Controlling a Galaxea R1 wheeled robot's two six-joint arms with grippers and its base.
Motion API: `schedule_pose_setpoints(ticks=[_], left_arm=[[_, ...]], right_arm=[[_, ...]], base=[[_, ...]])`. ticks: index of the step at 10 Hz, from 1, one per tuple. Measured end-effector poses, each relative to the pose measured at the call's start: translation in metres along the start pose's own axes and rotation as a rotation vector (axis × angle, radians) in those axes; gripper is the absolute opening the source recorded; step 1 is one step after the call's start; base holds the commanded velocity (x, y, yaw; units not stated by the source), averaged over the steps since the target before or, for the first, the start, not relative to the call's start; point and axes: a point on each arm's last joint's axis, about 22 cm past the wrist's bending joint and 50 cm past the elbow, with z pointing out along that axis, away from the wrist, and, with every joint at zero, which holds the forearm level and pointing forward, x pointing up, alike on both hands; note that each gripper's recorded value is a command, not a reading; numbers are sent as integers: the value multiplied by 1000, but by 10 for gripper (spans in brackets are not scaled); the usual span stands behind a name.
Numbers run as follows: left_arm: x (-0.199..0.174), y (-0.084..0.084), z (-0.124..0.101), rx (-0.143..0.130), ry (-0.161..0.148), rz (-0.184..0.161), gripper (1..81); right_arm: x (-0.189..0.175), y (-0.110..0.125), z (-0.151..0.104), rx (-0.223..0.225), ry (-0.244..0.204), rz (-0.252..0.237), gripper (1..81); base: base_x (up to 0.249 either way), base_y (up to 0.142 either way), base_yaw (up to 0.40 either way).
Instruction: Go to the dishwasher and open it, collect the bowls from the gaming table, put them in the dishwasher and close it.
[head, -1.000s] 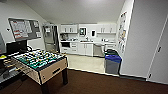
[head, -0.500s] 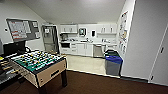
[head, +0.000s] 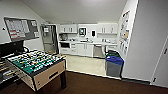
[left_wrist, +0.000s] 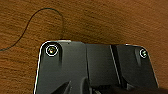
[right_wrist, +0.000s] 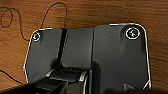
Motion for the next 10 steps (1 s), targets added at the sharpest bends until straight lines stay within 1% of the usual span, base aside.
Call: schedule_pose_setpoints(ticks=[1, 3, 10], left_arm=[[-4, 1, 0, -1, -6, -2, 811], [-1, 1, 0, -1, -2, 0, 811], [-1, 1, 0, -1, -2, -1, 811]], right_arm=[[-4, 3, -1, -4, -5, 1, 811], [-1, 2, 0, -3, -1, 0, 811], [-1, 2, 0, -3, -2, 0, 811]], base=[[136, 0, 0], [136, 0, 0], [136, 0, 0]])
